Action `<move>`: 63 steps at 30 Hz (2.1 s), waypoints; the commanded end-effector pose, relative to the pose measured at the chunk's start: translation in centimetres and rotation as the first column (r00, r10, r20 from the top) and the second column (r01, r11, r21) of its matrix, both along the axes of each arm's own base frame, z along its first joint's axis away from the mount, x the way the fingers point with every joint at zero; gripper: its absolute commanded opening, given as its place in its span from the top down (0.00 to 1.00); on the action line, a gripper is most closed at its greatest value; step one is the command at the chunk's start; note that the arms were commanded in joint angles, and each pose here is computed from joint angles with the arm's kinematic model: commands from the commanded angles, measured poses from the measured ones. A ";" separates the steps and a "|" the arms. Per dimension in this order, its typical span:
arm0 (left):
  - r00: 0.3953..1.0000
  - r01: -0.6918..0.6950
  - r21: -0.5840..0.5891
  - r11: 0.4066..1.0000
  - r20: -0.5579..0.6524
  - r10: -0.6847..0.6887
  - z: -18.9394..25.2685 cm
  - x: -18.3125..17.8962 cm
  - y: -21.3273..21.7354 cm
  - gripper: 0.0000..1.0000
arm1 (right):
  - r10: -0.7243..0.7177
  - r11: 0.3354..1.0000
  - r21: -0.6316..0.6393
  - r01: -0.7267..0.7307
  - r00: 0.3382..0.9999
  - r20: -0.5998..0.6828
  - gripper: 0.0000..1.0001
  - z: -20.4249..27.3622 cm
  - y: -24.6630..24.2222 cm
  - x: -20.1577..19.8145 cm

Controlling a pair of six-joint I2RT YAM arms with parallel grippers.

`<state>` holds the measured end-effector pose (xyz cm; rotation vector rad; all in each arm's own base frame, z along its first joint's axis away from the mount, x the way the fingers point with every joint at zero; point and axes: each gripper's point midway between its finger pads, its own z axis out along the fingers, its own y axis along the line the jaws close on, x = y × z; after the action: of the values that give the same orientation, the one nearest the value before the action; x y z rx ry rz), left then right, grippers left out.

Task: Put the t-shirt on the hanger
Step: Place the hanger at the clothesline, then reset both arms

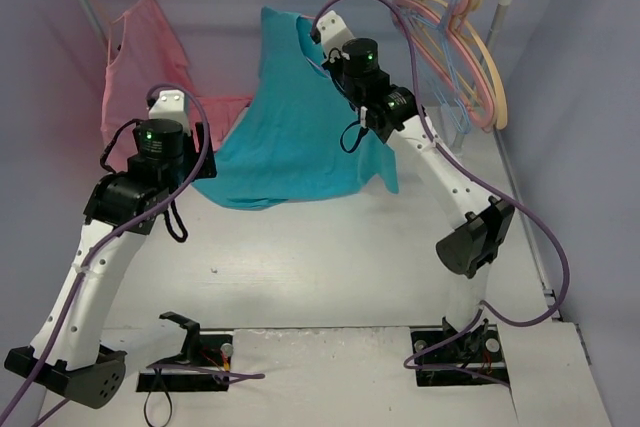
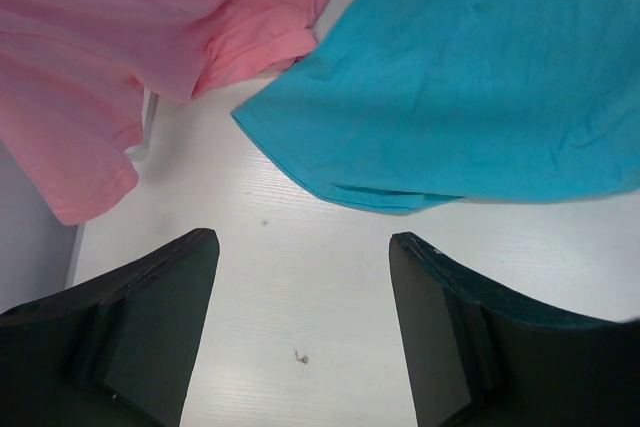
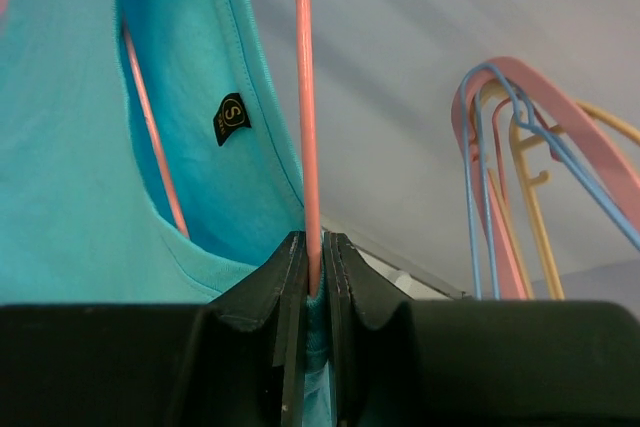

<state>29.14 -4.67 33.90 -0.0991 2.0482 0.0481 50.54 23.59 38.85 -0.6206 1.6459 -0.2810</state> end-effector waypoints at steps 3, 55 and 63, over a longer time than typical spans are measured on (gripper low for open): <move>0.999 0.003 -0.048 0.999 0.038 -0.001 1.7 0.3 -0.4 0.31 | -0.044 0.989 0.143 0.030 0.994 0.096 1.00 4.6 0.2 -0.7; 0.998 -0.010 0.093 0.996 0.064 0.004 -3.5 -11.3 5.7 0.30 | -0.140 0.802 0.580 0.145 0.989 -0.054 0.00 -4.8 -18.6 -29.3; 0.999 -0.019 0.030 0.999 0.042 0.017 -4.0 -10.7 4.8 0.30 | -0.098 0.807 0.587 0.068 0.995 0.020 0.00 -2.3 -18.3 -29.7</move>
<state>17.55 0.55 29.17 -0.0590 2.0163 0.1130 20.86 5.35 32.61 -0.1165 1.7265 0.1036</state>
